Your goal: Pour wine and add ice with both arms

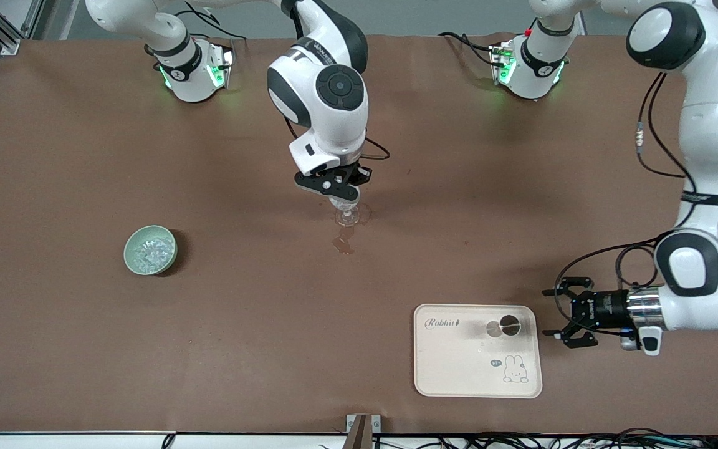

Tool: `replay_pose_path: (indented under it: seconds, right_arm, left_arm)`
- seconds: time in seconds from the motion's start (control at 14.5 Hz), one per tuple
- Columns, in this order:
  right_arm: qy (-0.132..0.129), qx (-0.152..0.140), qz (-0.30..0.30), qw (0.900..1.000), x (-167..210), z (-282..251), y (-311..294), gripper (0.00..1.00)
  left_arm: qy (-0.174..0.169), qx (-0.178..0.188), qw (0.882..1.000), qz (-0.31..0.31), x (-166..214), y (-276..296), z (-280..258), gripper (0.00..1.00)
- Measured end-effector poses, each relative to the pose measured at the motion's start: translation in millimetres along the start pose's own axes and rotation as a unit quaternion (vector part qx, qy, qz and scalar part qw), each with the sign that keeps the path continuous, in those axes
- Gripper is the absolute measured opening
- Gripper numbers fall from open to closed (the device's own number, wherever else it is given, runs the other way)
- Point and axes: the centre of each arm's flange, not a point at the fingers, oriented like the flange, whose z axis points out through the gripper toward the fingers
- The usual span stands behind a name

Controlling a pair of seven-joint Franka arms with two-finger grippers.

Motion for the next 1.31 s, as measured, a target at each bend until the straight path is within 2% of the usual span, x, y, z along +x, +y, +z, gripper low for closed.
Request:
replay_pose_path:
  seconds: [0.14, 0.21, 0.28, 0.41, 0.55, 0.62, 0.69, 0.83, 0.9, 1.03, 1.17, 1.31]
  right_arm:
    - [0.000, -0.001, 0.000, 1.000, -0.1, 0.6, 0.1, 0.37]
    - [-0.001, -0.002, 0.000, 1.000, -0.2, 0.9, 0.3, 0.38]
    - [-0.002, -0.003, 0.000, 1.000, -0.3, 1.1, 0.5, 0.41]
    - [-0.002, -0.005, 0.000, 1.000, -0.3, 1.3, 0.9, 0.46]
    - [-0.004, -0.008, 0.001, 1.000, 1.0, -0.5, 2.3, 0.49]
    - [-0.002, -0.007, 0.003, 1.000, 3.7, -5.2, 3.3, 0.54]
    - [0.000, -0.005, 0.008, 1.000, 9.9, -16.7, 5.8, 0.54]
    - [0.005, 0.000, 0.018, 1.000, 34.0, -56.5, 22.3, 0.68]
    - [0.008, 0.007, 0.019, 1.000, 49.9, -81.6, 37.1, 0.68]
    - [0.016, 0.022, 0.023, 0.999, 84.0, -130.1, 77.5, 0.79]
    - [0.036, 0.037, 0.019, 0.998, 115.3, -172.0, 125.6, 0.83]
    - [0.051, 0.029, 0.008, 0.998, 138.3, -201.7, 177.0, 1.00]
  left_arm:
    - [0.035, 0.024, 0.998, 0.047, -45.6, 8.7, -22.3, 1.00]
    - [0.053, 0.034, 0.995, 0.074, -70.6, 13.5, -30.1, 1.00]
    - [0.075, 0.044, 0.991, 0.105, -97.2, 18.1, -36.1, 1.00]
    - [0.128, 0.059, 0.973, 0.183, -158.5, 27.6, -51.5, 1.00]
    - [0.177, 0.072, 0.945, 0.266, -225.5, 28.2, -78.8, 1.00]
    - [0.200, 0.088, 0.926, 0.306, -255.5, 23.3, -92.4, 1.00]
    - [0.221, 0.108, 0.906, 0.345, -281.7, 16.7, -104.3, 1.00]
    - [0.242, 0.149, 0.869, 0.404, -319.7, 2.3, -118.8, 1.00]
    - [0.250, 0.166, 0.853, 0.428, -333.8, -4.4, -125.3, 1.00]
    - [0.265, 0.188, 0.828, 0.458, -355.8, -15.3, -137.8, 1.00]
    - [0.276, 0.210, 0.800, 0.490, -368.3, -23.7, -146.2, 1.00]
    - [0.297, 0.245, 0.773, 0.505, -372.1, -32.5, -146.5, 1.00]
